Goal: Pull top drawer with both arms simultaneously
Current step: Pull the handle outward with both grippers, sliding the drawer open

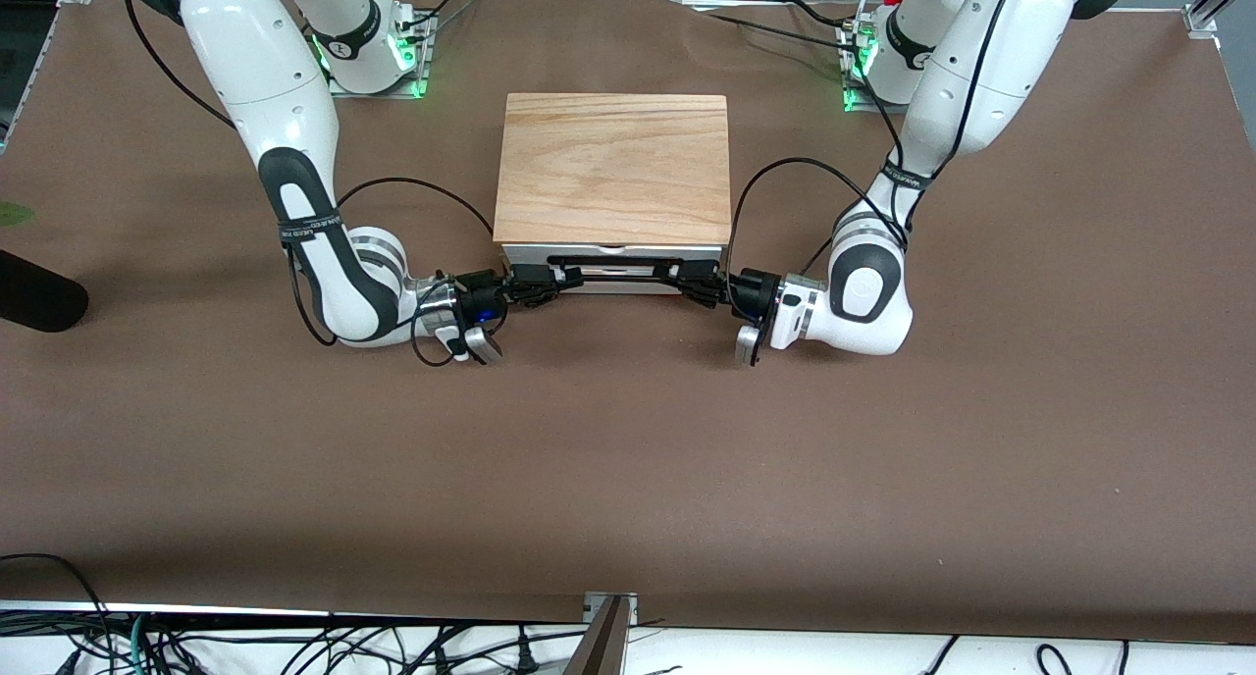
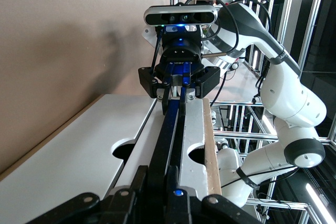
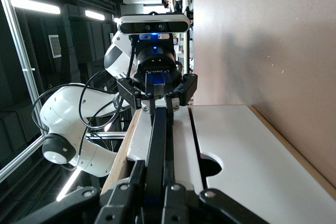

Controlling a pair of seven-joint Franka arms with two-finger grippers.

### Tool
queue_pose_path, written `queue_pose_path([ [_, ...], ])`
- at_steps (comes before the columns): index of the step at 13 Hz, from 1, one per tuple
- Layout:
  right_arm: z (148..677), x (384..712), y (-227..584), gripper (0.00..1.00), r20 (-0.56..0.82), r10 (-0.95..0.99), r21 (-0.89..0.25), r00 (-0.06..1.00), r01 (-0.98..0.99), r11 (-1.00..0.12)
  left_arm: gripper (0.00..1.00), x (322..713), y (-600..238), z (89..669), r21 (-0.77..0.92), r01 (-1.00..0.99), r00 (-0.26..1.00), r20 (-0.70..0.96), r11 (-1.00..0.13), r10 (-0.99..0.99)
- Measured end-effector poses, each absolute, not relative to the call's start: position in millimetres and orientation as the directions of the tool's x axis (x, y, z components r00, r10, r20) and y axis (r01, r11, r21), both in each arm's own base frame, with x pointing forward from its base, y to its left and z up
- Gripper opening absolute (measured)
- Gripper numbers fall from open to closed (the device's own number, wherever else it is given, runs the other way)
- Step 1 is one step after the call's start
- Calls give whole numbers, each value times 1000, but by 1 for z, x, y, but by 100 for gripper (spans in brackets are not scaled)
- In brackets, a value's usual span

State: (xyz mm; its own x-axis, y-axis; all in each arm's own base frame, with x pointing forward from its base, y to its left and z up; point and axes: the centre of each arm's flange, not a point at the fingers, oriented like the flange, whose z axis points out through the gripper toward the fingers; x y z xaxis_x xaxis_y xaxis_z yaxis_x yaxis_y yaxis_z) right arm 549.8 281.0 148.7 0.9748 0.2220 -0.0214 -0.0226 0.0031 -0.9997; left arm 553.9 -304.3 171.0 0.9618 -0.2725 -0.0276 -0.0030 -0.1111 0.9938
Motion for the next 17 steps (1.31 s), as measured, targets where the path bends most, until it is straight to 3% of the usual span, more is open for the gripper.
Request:
queue_pose_path([
  [7,154,571,277,17,4,193,-1000,981,5,-6,19,579,-306,172,995,-6,965,-21,-103,-260],
  [17,159,661,273,17,8,91,-1000,996,9,-15,19,672,-304,177,993,12,983,-32,-116,-179],
])
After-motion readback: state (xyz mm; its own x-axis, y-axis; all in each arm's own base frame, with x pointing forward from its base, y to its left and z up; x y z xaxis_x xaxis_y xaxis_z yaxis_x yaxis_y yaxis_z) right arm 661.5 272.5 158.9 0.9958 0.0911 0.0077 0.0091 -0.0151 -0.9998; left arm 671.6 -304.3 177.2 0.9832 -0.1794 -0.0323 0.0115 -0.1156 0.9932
